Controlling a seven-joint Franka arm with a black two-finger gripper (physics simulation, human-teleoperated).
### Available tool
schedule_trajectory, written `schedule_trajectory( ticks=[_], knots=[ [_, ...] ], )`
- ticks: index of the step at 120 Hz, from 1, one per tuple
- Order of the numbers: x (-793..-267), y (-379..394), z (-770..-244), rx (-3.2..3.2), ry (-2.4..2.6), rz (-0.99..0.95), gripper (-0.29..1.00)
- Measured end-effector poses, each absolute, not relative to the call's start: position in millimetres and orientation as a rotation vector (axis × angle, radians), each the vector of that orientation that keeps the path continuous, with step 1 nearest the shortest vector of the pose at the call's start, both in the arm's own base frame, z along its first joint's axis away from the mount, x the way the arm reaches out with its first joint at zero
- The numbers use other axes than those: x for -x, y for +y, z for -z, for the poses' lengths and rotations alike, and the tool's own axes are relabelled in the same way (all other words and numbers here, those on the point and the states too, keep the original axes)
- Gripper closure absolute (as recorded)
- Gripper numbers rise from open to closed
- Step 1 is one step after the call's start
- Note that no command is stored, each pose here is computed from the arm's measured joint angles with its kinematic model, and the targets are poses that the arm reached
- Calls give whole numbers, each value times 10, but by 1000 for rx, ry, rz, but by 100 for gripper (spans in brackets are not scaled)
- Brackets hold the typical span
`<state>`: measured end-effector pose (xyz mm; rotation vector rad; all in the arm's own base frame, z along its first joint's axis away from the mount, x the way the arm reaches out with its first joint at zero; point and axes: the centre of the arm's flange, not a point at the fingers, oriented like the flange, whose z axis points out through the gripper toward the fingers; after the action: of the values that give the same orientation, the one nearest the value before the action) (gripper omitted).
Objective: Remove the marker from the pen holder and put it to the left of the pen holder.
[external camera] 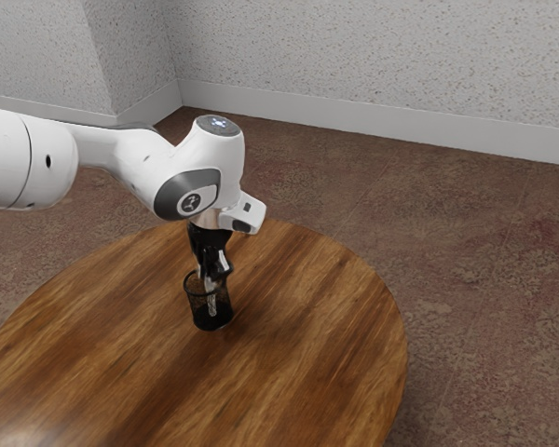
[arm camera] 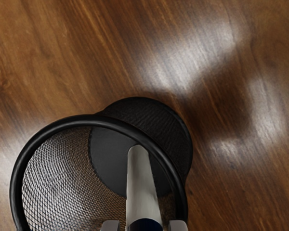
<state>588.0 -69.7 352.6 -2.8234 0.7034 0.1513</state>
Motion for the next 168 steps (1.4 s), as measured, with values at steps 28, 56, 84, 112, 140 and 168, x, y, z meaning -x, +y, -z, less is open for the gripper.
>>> schedule_trajectory(
  ticks=[28, 56, 84, 112, 140, 168],
  knots=[
    [-5872, -496, -3813, 2826, 647, -109, 74],
    [-5582, 4, -5099, 2921, 479, 56, 78],
    [-5967, 722, -5023, 2967, 235, -348, 79],
    [-6210, 1134, -3947, 2922, 45, -908, 79],
    [-6381, 1222, -3277, 2847, -5, -1187, 79],
    [-6397, 1275, -2907, 2808, -8, -1319, 79]
  ],
)
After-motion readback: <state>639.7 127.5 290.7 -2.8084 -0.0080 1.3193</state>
